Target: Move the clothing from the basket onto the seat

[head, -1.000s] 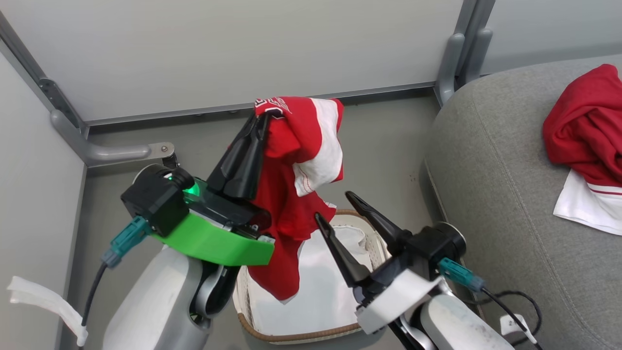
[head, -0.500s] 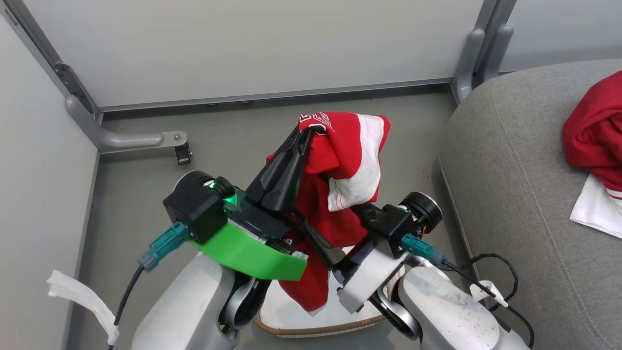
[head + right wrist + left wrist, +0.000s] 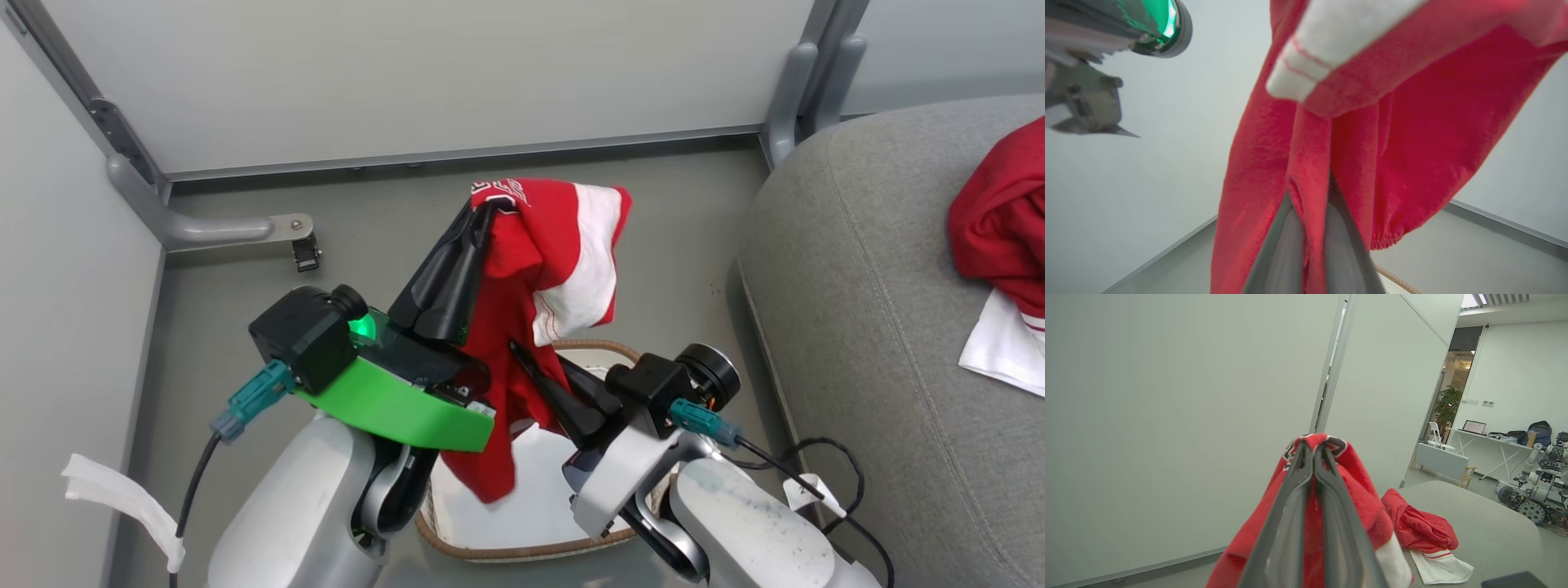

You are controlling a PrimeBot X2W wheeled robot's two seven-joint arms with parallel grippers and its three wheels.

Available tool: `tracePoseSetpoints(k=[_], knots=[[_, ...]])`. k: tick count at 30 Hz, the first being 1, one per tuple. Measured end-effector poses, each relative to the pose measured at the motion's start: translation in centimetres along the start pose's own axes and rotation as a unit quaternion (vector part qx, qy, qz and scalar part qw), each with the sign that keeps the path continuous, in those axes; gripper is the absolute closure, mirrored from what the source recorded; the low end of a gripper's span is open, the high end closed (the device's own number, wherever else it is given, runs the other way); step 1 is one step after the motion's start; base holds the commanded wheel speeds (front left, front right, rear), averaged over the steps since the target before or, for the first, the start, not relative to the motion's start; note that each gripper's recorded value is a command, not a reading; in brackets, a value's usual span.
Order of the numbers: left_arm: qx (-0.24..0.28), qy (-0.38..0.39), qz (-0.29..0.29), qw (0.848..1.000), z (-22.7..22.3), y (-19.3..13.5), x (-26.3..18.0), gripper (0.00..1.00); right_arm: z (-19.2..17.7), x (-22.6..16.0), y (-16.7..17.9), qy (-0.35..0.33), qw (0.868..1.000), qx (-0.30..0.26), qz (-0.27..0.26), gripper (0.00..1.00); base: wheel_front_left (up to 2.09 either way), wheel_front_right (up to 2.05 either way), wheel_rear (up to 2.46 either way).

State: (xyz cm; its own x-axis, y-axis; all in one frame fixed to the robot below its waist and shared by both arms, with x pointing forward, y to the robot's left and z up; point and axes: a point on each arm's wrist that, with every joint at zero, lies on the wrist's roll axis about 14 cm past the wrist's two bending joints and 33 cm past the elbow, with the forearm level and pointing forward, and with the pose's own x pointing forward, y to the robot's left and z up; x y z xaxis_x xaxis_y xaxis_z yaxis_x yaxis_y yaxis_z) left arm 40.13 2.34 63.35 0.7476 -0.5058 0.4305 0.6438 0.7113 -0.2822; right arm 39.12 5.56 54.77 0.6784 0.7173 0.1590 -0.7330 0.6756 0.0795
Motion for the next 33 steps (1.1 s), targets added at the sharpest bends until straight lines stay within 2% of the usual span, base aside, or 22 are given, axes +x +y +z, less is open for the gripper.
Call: tracePoseSetpoints(k=[6,7,8,9,17,22,28,33], knots=[[-0.004,0.014,0.012,1.000,-1.3,1.1,0.2,1.00,-0.2,-1.4,-1.6,-0.003,0.999,0.009,-0.036,1.00,0.00,0.00,0.00],[-0.008,0.016,0.015,1.000,-1.5,1.2,0.2,0.71,-0.1,-1.8,-2.2,-0.006,0.999,0.009,-0.048,1.00,0.00,0.00,0.00],[-0.011,0.018,0.016,1.000,-1.8,1.2,0.2,0.50,0.0,-2.1,-2.6,-0.008,0.998,0.011,-0.057,1.00,0.00,0.00,0.00],[-0.014,0.024,0.018,0.999,-2.3,1.4,0.2,0.00,0.2,-2.4,-3.2,-0.012,0.998,0.013,-0.068,1.00,0.00,0.00,0.00],[-0.024,0.063,0.018,0.998,-5.6,2.0,0.5,0.00,2.0,-5.0,-6.4,-0.041,0.990,0.006,-0.133,1.00,0.00,0.00,0.00],[-0.034,0.087,-0.005,0.996,-7.9,0.8,1.2,0.00,3.3,-7.4,-8.5,-0.059,0.982,-0.001,-0.181,1.00,0.00,0.00,0.00],[-0.047,0.123,-0.044,0.990,-11.2,-1.5,1.8,0.00,4.4,-11.2,-10.9,-0.071,0.966,-0.009,-0.247,1.00,0.00,0.00,0.00],[-0.057,0.154,-0.086,0.983,-13.8,-3.8,1.9,0.00,5.4,-15.0,-12.9,-0.084,0.947,-0.017,-0.309,1.00,0.00,0.00,0.00]])
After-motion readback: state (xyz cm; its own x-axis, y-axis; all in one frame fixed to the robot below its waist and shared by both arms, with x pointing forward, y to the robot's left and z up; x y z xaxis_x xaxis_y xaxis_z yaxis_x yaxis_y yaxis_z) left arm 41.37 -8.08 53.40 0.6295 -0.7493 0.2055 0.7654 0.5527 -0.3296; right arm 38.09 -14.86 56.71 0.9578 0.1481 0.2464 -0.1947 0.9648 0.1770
